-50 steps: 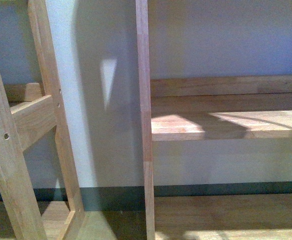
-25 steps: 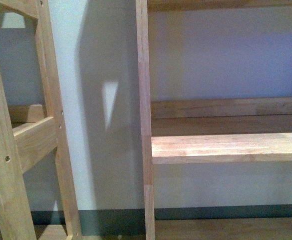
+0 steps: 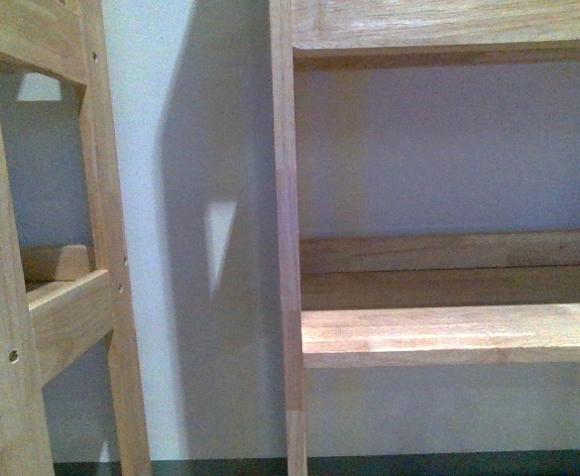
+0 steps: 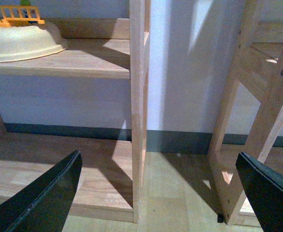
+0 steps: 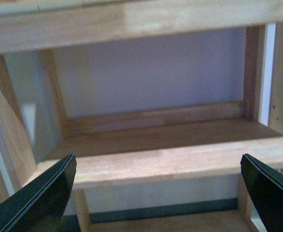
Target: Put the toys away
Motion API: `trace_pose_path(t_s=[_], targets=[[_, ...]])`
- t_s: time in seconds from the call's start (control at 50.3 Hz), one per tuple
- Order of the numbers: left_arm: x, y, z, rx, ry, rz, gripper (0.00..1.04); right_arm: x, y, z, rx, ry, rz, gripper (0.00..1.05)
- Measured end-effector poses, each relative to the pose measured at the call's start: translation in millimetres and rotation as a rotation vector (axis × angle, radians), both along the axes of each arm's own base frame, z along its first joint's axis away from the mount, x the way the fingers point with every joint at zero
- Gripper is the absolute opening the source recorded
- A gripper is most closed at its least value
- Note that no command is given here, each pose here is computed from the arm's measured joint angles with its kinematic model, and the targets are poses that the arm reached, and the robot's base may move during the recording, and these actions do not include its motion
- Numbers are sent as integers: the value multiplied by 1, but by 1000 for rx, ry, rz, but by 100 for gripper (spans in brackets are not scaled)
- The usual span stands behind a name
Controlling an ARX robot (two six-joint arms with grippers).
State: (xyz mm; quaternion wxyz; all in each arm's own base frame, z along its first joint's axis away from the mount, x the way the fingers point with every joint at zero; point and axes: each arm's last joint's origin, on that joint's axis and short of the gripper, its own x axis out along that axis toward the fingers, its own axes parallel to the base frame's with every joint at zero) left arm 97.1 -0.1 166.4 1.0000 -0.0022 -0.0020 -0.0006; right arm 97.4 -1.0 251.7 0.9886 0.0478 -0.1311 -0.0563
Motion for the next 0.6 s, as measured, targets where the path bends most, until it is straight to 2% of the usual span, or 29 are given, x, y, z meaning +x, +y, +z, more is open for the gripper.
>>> trace_pose_path(t_s=[0.06,0.159,0.199,0.597], targets=[[0,0,0,0,0,0,99,2,1,-11,-13,39,17,103],[0,0,0,0,0,-2,99,3,1,-23,-63,211,101,90],[0,0,0,0,0,1,99,2,2,-30,-71,264,120,79],[0,0,0,0,0,0,99,1,1,-55,-86,271,116,21]])
